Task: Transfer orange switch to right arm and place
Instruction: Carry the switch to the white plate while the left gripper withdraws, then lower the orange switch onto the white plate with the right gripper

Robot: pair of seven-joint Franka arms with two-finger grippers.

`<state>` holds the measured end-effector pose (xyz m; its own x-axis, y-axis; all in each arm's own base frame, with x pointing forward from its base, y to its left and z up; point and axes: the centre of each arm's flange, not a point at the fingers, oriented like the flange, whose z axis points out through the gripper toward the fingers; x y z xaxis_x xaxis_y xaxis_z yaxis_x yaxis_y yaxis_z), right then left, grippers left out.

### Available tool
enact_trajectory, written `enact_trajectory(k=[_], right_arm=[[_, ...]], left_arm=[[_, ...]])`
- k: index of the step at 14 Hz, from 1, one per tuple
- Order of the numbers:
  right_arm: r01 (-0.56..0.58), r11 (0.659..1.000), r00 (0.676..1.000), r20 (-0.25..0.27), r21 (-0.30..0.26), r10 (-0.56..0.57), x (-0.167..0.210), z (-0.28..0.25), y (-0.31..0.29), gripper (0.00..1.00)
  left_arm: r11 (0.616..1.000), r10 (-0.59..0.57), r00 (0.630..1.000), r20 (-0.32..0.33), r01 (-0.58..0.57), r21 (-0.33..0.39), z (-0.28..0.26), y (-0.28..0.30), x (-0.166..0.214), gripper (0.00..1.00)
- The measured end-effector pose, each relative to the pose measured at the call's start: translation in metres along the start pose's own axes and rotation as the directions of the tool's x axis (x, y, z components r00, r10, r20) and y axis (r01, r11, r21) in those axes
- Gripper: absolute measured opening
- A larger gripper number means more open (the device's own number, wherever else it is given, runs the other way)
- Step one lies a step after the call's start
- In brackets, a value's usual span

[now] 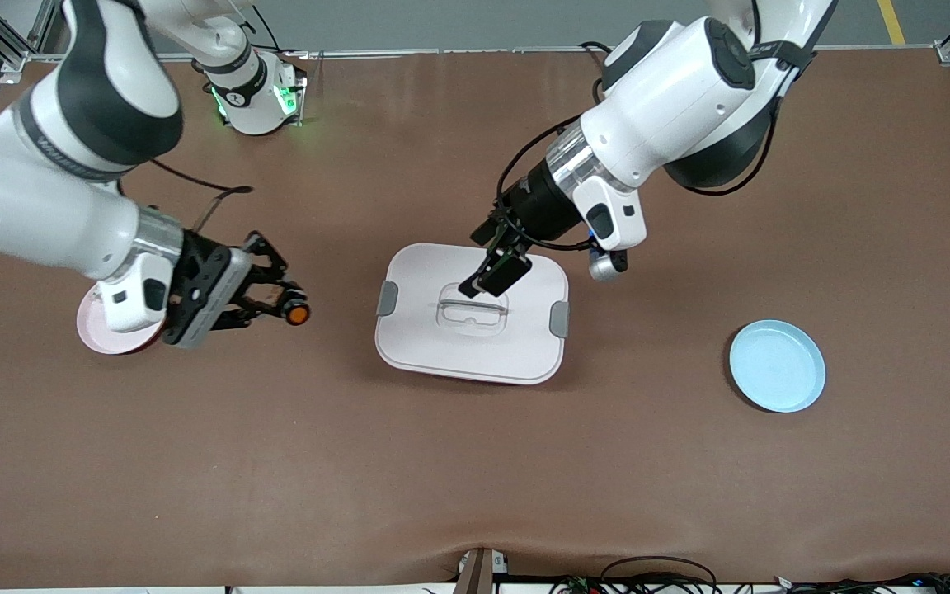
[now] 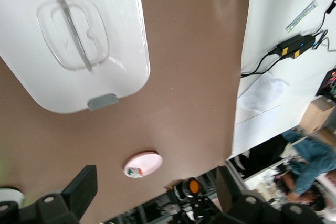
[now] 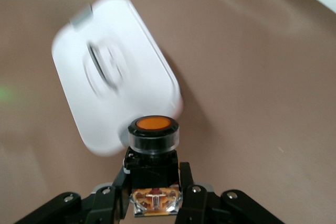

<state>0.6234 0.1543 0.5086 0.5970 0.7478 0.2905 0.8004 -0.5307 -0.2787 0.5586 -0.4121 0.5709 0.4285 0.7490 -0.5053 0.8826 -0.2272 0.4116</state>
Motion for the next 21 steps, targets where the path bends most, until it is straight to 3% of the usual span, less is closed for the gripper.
enact_trajectory(k=[2, 5, 8, 12, 15, 16, 19, 21], right_arm=[[0.076, 0.997, 0.992, 0.100, -0.032, -0.073, -0.030, -0.001, 0.026, 0.41], [0.170, 0.983, 0.958, 0.246, -0.068, -0.148, -0.059, 0.007, 0.050, 0.41], [0.242, 0.969, 0.923, 0.321, -0.055, -0.212, -0.088, 0.016, 0.069, 0.41], [0.329, 0.943, 0.889, 0.351, -0.040, -0.295, -0.152, 0.030, 0.111, 0.41], [0.402, 0.914, 0.868, 0.343, -0.058, -0.360, -0.208, 0.047, 0.139, 0.41], [0.425, 0.903, 0.859, 0.342, -0.064, -0.380, -0.225, 0.053, 0.145, 0.41], [0.464, 0.883, 0.837, 0.360, -0.068, -0.413, -0.261, 0.063, 0.154, 0.41], [0.487, 0.871, 0.810, 0.407, -0.065, -0.422, -0.269, 0.055, 0.154, 0.41]], left_arm=[[0.993, 0.106, 0.994, -0.021, -0.105, 0.058, -0.017, 0.000, 0.017, 1.00], [0.981, 0.140, 0.989, -0.048, -0.132, 0.140, -0.049, 0.001, 0.056, 1.00], [0.930, 0.292, 0.956, -0.022, -0.278, 0.239, -0.071, -0.006, 0.085, 1.00], [0.780, 0.535, 0.841, 0.085, -0.530, 0.332, -0.133, -0.013, 0.168, 1.00], [0.689, 0.625, 0.767, 0.144, -0.629, 0.360, -0.177, -0.024, 0.234, 1.00], [0.646, 0.659, 0.740, 0.135, -0.648, 0.403, -0.183, -0.027, 0.245, 1.00], [0.444, 0.792, 0.595, 0.138, -0.717, 0.538, -0.186, -0.027, 0.249, 1.00], [0.341, 0.840, 0.515, 0.170, -0.745, 0.574, -0.187, -0.026, 0.249, 1.00]])
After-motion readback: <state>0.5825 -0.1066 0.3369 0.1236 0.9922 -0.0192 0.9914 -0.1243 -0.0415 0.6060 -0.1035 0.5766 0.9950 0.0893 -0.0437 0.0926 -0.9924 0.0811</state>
